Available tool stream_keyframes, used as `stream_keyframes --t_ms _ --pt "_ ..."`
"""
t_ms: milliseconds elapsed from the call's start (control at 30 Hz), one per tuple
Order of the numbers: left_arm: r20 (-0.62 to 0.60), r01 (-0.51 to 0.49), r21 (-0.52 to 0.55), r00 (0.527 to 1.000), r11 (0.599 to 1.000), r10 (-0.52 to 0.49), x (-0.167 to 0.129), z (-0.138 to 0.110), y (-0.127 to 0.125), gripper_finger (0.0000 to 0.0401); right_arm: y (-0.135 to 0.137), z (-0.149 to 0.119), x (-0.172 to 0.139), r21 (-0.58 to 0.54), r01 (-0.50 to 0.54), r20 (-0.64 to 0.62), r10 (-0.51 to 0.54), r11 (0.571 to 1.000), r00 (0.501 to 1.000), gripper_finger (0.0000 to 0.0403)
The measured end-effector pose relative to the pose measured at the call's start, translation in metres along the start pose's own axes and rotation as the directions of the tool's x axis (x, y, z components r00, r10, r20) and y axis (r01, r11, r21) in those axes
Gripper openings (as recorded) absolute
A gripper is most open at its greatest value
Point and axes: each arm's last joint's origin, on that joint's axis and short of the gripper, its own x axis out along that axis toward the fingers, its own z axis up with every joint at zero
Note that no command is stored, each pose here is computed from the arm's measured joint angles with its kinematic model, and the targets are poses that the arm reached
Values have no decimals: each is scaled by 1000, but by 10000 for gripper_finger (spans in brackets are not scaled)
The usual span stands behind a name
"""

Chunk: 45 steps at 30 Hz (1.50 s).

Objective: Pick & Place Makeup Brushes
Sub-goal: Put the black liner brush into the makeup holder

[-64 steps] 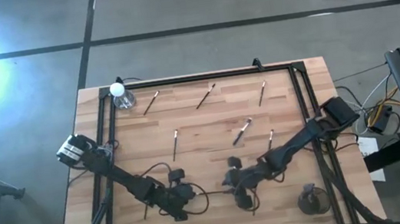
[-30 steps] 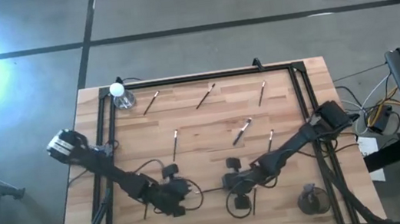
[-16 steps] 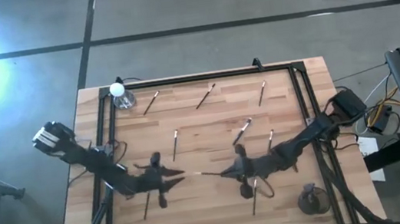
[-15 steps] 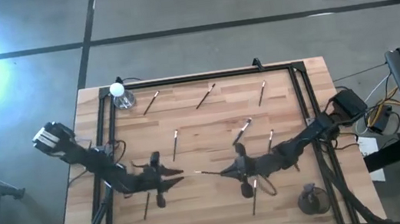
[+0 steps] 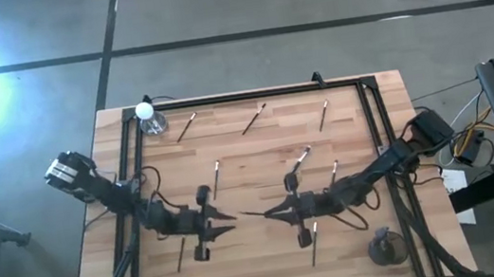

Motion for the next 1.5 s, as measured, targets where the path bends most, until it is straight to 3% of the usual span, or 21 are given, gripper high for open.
stream_keyframes --t_ms 400,733,967,1167,1267,1367,1500 --pt "62 6 68 998 998 -10 28 18 1 85 5 16 12 -40 -29 62 32 999 998 12" --pt "61 -15 109 998 994 8 61 7 6 85 5 19 14 -60 -30 74 35 998 997 12" --pt "75 55 145 995 988 -67 68 5 5 83 6 19 14 -68 -31 73 35 997 997 12" --pt "98 45 158 993 986 -61 68 7 5 20 6 18 14 -88 -30 67 36 996 997 12" --pt "89 38 156 995 987 -52 67 7 6 12 4 16 14 -95 -28 50 33 995 998 13" --pt "35 -16 155 999 988 10 67 6 7 7 2 12 14 -77 18 -2 -18 997 1000 23" --pt "-76 -90 154 992 984 103 64 2 12 7 -2 1 10 -166 140 -161 -167 976 973 59"
